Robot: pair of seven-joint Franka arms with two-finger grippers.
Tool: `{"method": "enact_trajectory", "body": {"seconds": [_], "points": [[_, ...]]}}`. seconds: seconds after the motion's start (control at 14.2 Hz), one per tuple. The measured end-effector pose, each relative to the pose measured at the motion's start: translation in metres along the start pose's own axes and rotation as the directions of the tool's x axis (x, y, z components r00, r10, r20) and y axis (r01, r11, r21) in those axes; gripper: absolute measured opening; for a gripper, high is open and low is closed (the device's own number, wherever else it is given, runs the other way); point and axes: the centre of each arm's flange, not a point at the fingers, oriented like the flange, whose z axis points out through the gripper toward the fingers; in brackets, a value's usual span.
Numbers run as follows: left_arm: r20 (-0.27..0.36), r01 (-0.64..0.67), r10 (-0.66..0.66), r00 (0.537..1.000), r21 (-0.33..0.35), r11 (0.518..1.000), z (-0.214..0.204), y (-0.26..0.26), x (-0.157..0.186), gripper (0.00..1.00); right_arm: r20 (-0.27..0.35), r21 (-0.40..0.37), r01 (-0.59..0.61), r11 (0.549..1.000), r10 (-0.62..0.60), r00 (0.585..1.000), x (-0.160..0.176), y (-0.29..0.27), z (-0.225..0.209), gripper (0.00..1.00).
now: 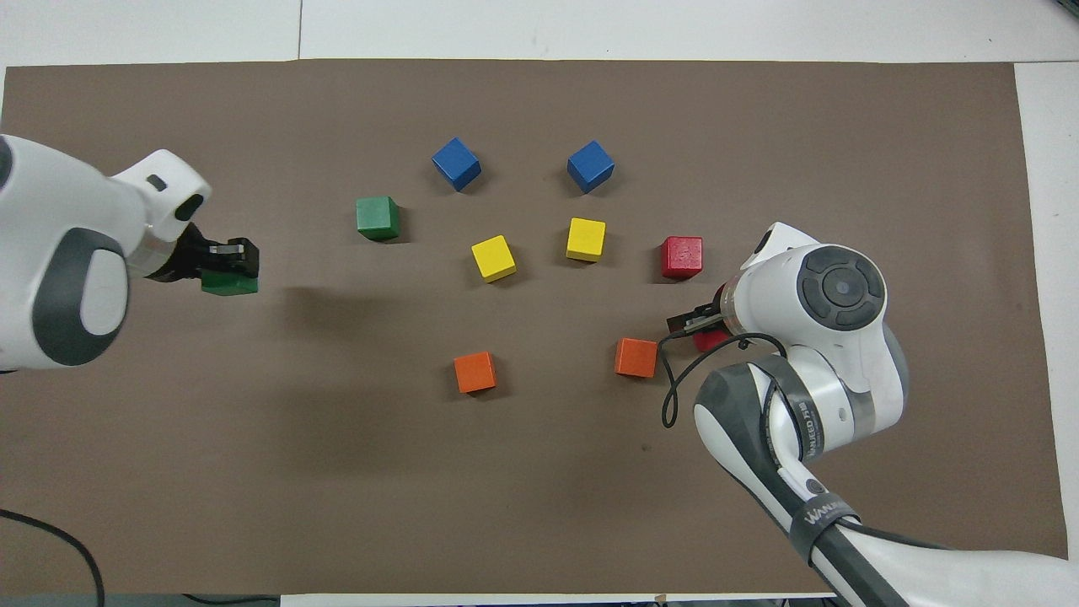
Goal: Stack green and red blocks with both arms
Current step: 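Place the green block with the left gripper while the right gripper moves red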
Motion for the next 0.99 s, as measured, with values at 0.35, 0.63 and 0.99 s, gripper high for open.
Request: {"method": "enact_trajectory", "body": {"seconds": [0.35, 0.63, 0.99], "points": [[0.014, -0.042, 0.042, 0.999, -0.008, 0.999, 0.013, -0.128, -0.021, 0.55, -0.009, 0.002, -0.002, 1.000, 0.002, 1.000, -0.002, 0.001, 0.014, 1.00], [-0.022, -0.051, 0.051, 0.998, 0.005, 0.999, 0.049, -0.139, -0.036, 0.55, -0.007, 0.003, -0.010, 1.000, 0.010, 1.000, -0.005, 0.005, 0.023, 1.00], [-0.050, -0.042, 0.043, 0.998, 0.015, 0.999, 0.066, -0.143, -0.042, 0.55, -0.012, 0.004, -0.010, 1.000, 0.010, 1.000, -0.007, 0.005, 0.032, 1.00]]}}
